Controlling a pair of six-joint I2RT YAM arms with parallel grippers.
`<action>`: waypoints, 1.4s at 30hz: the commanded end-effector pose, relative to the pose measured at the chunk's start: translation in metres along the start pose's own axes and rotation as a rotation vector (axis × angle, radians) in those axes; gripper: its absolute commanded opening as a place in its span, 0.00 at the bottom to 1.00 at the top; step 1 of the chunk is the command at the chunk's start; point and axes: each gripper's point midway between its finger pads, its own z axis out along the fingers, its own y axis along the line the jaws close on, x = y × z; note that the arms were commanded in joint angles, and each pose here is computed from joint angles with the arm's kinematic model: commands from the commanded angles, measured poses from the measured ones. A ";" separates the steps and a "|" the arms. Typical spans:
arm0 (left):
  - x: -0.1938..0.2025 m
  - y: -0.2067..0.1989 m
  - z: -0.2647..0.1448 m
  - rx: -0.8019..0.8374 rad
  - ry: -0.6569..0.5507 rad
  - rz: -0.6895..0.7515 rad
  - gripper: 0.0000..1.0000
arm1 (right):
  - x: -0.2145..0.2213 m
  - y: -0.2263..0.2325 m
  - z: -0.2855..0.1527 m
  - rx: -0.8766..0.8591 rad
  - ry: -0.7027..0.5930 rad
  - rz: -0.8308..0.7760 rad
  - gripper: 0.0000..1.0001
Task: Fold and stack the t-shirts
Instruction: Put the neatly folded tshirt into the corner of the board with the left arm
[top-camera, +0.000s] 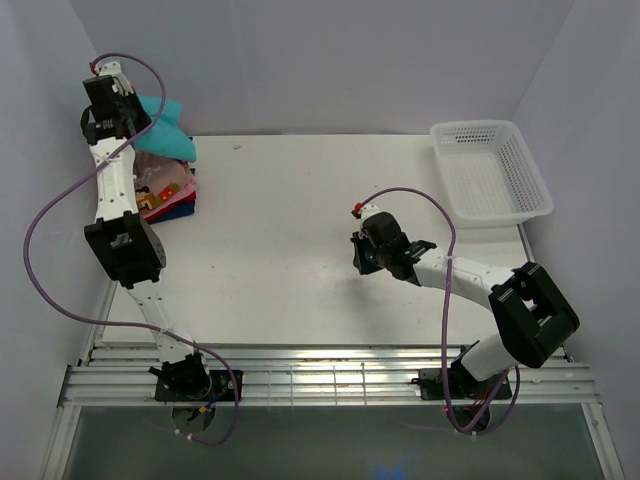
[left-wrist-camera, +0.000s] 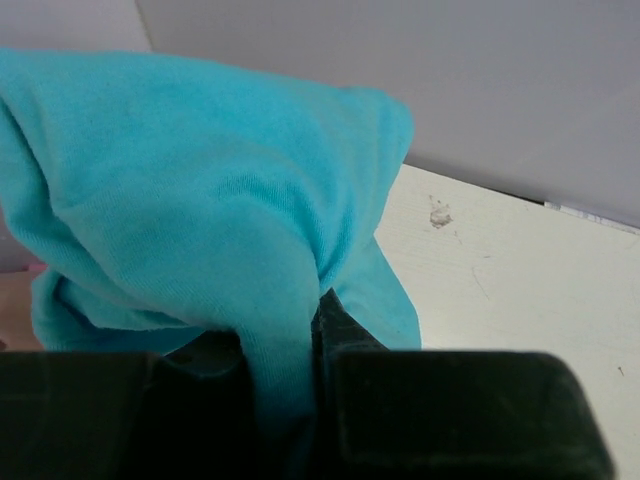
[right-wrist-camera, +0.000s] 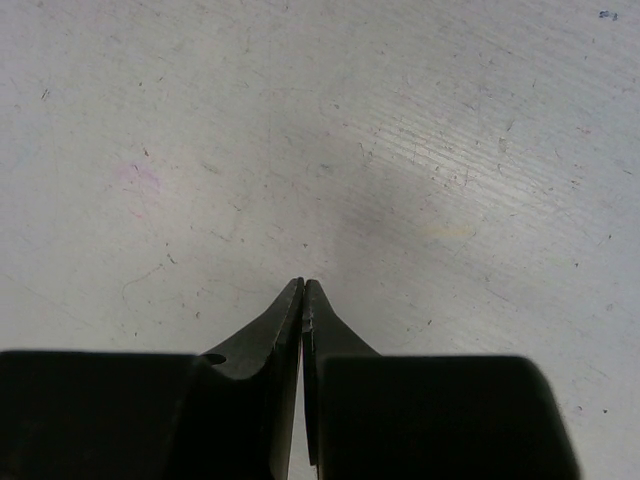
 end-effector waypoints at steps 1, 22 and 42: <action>-0.056 0.012 -0.028 0.039 -0.145 -0.035 0.05 | -0.015 0.006 -0.001 -0.011 -0.041 -0.015 0.08; 0.040 0.078 -0.034 -0.201 0.068 -0.088 0.04 | -0.021 0.024 -0.007 -0.032 -0.050 -0.037 0.08; 0.013 0.100 -0.053 -0.457 -0.022 -0.155 0.98 | -0.024 0.018 -0.020 0.021 -0.064 -0.038 0.30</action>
